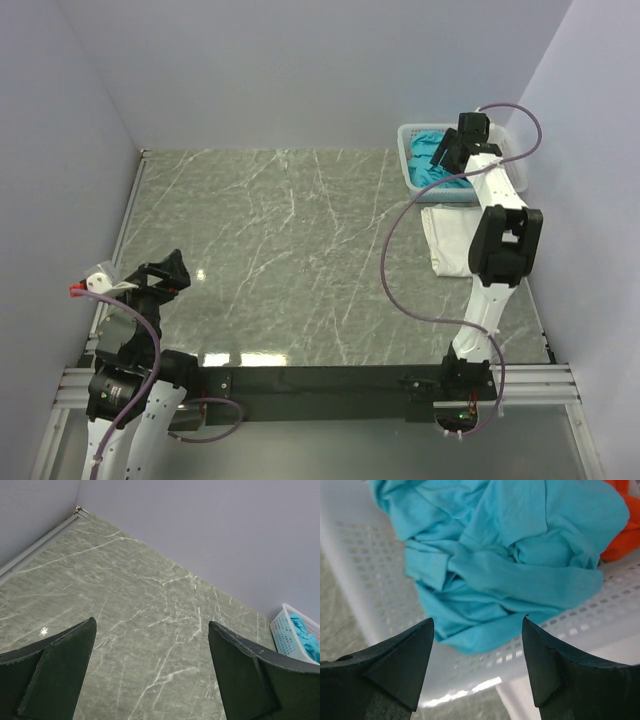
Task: Fold and stack the t-shirts
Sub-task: Grab the tshirt from the pile
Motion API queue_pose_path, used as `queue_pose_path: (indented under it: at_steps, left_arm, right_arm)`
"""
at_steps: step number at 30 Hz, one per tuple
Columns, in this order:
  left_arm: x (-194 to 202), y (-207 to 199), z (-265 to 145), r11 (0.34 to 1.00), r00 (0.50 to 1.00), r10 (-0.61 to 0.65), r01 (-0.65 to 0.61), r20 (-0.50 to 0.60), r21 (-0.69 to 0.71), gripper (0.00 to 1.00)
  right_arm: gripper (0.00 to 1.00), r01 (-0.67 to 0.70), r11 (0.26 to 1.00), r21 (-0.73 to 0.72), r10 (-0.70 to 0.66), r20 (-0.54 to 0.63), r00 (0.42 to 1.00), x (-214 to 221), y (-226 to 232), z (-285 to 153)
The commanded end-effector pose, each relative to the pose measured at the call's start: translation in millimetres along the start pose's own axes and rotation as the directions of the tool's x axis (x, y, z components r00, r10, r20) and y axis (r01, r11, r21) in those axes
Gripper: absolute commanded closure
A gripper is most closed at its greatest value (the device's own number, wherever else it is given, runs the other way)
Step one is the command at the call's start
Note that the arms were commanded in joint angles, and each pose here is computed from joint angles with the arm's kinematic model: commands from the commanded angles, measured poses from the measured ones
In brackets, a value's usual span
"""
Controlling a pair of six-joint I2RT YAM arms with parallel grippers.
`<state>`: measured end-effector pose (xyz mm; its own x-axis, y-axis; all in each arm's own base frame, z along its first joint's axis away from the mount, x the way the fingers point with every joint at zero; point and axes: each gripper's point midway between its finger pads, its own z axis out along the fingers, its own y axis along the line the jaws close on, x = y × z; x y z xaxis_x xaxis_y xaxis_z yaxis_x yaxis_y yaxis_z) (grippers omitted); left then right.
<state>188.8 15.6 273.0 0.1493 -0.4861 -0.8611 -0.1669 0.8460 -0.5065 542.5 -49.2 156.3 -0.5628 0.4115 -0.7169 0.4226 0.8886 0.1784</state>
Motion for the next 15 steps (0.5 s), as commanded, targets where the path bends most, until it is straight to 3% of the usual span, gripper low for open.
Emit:
queue_pose_path:
  at_steps: [1,6,9,12,13,15]
  left_arm:
    - [-1.5,-4.4,2.4,0.999,1.0,0.021,-0.021,0.009,0.024,0.0]
    - [0.4,-5.2,3.1,0.999,1.0,0.025,-0.025,0.004,0.03,0.0]
    - [1.0,-6.1,3.5,0.999,1.0,0.024,-0.024,0.001,0.033,0.0]
    - [2.0,-7.1,4.3,0.999,1.0,0.03,-0.03,-0.004,0.037,0.01]
    - [2.4,-7.3,4.5,0.999,1.0,0.031,-0.03,-0.006,0.038,0.0]
    - [2.6,-7.0,4.7,0.999,1.0,0.03,-0.029,-0.007,0.036,0.0]
  right_arm:
    - [0.23,0.013,1.0,-0.016,-0.013,0.022,1.0,-12.8,3.2,24.3]
    - [0.23,0.035,0.999,-0.032,-0.034,0.036,0.999,-14.2,5.0,51.9]
    - [0.3,0.055,0.998,-0.034,-0.053,0.041,0.998,-14.0,6.0,62.3]
    - [0.53,0.068,0.996,-0.052,-0.065,0.064,0.996,-26.8,11.6,62.7]
    - [0.69,0.073,0.996,-0.058,-0.069,0.064,0.996,-27.4,12.8,62.9]
    - [0.84,0.088,0.994,-0.068,-0.083,0.067,0.994,-27.9,14.9,61.2]
